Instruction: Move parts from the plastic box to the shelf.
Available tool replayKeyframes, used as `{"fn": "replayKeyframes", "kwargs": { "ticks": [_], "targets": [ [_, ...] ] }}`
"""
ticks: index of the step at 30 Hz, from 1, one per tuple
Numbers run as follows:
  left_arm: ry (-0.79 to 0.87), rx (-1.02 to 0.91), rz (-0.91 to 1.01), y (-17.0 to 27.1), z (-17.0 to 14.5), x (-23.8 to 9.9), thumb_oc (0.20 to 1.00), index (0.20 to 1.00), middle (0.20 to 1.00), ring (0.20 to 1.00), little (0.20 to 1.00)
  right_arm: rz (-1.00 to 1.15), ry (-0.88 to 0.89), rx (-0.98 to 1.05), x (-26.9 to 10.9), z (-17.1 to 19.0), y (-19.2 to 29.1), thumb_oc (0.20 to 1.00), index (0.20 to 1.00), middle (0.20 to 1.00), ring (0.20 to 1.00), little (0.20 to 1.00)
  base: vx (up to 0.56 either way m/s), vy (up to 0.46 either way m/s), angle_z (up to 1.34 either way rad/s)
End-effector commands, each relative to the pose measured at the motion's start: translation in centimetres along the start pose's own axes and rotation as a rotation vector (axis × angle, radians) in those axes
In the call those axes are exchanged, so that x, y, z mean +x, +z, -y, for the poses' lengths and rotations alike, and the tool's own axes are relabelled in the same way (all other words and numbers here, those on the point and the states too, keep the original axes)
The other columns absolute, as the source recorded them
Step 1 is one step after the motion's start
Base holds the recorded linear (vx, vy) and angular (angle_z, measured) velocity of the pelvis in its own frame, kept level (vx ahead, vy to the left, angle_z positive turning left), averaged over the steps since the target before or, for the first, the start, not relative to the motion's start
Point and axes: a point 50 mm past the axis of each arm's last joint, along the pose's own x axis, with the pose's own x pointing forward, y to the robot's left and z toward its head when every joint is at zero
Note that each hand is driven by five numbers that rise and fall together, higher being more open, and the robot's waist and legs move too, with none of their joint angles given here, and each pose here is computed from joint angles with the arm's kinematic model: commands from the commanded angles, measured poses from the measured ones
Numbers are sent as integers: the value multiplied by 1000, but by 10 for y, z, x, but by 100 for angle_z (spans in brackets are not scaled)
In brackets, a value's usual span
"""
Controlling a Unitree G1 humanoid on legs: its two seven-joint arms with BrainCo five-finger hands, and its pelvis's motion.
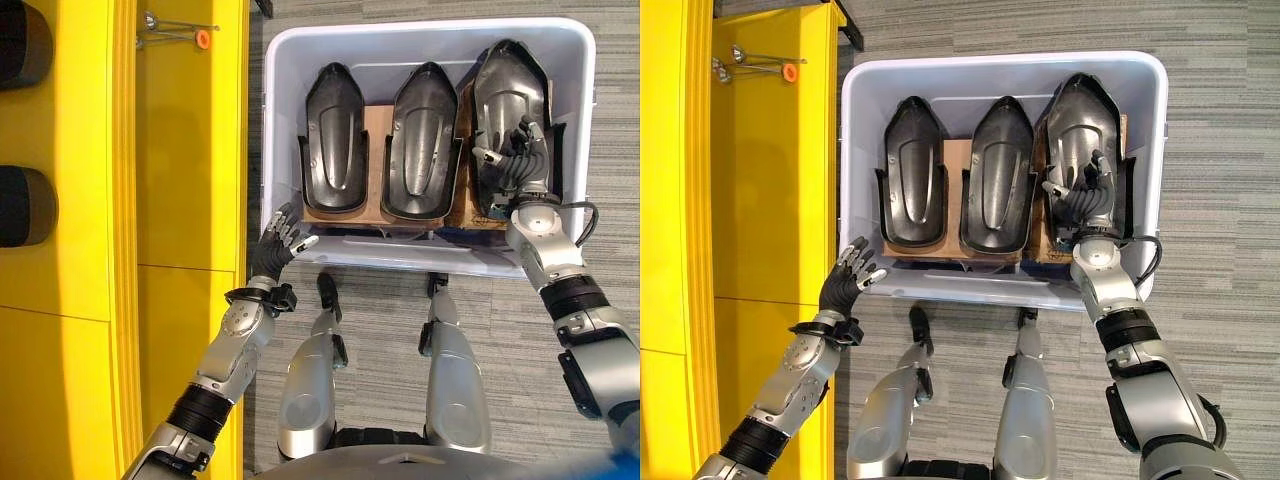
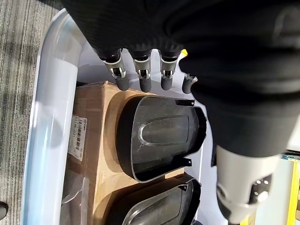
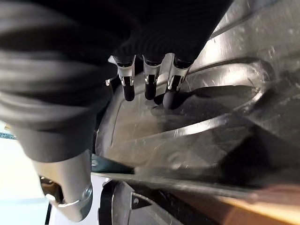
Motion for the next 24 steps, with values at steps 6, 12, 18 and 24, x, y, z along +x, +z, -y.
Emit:
{"fn": "replayKeyframes", "kwargs": {
  "ticks": [6, 12, 18, 24],
  "targets": [
    [-38, -25, 59, 9, 7, -5, 1000, 1000, 1000, 1000, 1000, 44, 19, -37, 8, -7, 11, 1000, 1000, 1000, 1000, 1000, -2, 1, 1],
    [-38, -21, 69, 11, 9, -1, 1000, 1000, 1000, 1000, 1000, 12, 166, -52, -8, -44, -3, 1000, 1000, 1000, 1000, 1000, -3, 0, 1],
    [-18, -19, 82, 14, 7, 1, 1000, 1000, 1000, 1000, 1000, 12, 275, -27, -23, -70, -5, 1000, 1000, 1000, 1000, 1000, 0, -2, 1],
    [2, -12, 78, 12, 4, 0, 1000, 1000, 1000, 1000, 1000, 10, 335, -5, -38, -80, -10, 1000, 1000, 1000, 1000, 1000, 1, -6, 4]
  ]
}}
